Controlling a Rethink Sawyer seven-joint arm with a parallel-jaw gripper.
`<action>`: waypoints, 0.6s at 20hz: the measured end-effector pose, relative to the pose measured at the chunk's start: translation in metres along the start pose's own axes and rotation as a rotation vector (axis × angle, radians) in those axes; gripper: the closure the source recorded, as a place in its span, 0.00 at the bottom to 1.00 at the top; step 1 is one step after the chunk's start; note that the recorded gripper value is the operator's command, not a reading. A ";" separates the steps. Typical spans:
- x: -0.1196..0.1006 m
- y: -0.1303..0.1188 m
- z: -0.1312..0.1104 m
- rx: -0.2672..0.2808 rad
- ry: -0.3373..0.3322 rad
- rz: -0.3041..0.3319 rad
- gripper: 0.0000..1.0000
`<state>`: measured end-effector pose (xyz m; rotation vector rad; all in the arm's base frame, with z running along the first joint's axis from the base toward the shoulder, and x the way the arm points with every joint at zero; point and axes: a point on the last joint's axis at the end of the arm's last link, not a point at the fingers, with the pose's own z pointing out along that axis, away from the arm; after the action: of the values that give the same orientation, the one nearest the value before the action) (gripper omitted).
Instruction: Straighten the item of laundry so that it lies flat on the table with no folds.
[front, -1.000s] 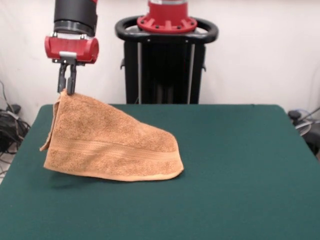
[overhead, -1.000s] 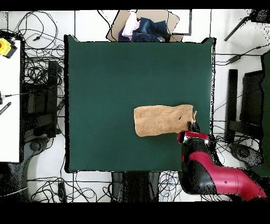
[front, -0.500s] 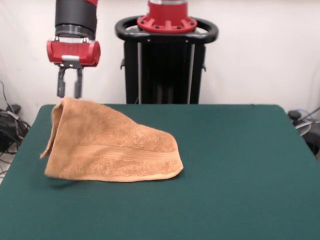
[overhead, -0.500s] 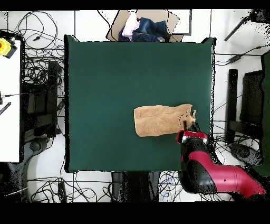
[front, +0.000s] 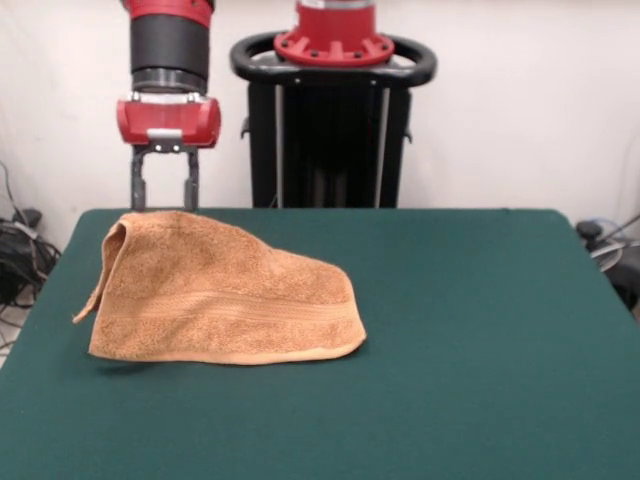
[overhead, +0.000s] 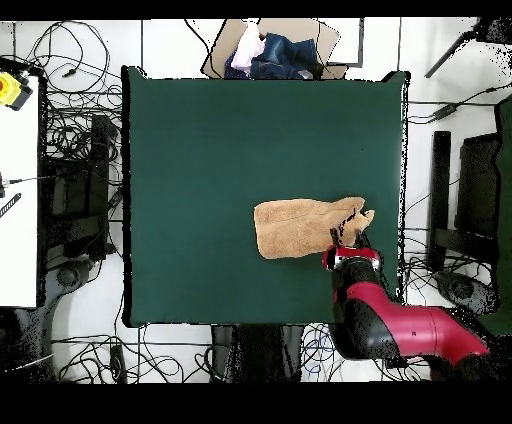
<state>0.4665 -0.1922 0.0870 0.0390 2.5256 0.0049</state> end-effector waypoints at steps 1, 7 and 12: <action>0.002 0.003 0.001 -0.003 0.003 -0.003 0.00; 0.010 0.023 0.005 -0.017 0.014 -0.026 0.00; 0.013 0.034 0.004 -0.012 0.016 -0.052 0.00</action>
<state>0.4587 -0.1578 0.0767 -0.0323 2.5416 -0.0002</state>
